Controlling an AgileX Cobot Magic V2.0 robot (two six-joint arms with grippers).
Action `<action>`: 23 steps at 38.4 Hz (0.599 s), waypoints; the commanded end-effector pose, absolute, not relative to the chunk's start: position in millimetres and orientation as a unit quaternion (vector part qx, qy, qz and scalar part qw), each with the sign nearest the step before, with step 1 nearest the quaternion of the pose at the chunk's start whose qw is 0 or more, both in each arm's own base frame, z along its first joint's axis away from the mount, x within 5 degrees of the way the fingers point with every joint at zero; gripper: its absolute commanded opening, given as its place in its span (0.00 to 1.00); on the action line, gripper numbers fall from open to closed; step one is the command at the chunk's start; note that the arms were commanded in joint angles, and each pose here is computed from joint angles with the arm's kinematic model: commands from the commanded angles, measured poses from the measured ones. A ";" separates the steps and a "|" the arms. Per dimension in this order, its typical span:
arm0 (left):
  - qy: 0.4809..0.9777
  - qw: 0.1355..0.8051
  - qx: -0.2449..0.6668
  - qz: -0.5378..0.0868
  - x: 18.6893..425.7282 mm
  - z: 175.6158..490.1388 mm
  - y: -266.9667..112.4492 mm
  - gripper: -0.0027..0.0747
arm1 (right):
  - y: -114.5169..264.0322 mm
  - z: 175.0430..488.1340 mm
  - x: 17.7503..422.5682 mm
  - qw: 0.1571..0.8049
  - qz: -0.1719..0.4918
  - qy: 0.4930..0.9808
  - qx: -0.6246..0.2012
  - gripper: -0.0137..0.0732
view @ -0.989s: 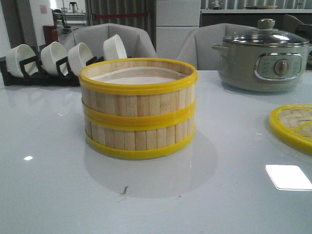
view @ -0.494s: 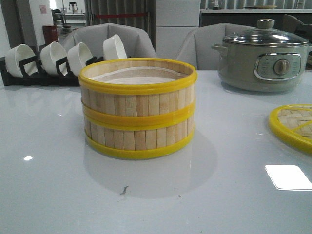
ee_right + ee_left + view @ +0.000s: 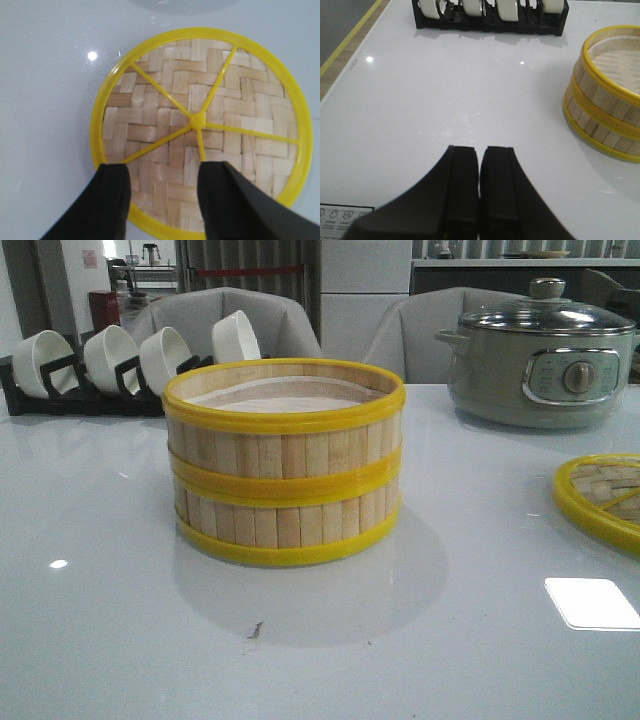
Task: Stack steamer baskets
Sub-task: 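Move the right gripper over the center hub of the bamboo lid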
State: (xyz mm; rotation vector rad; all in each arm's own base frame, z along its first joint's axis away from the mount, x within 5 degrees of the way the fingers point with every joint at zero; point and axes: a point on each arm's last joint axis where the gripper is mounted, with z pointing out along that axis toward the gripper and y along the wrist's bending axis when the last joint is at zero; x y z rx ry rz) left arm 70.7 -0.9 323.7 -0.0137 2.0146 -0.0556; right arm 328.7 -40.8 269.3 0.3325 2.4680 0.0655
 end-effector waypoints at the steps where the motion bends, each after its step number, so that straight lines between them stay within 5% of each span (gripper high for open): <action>1: 0.819 0.572 -0.001 -0.035 73.2 338.5 -2.7 0.15 | -46.9 284.5 346.3 0.354 0.019 0.927 0.124 0.65; 23: 0.819 0.572 -0.001 -0.035 73.2 338.5 -2.7 0.15 | -54.4 258.3 370.6 0.323 0.012 0.938 0.125 0.55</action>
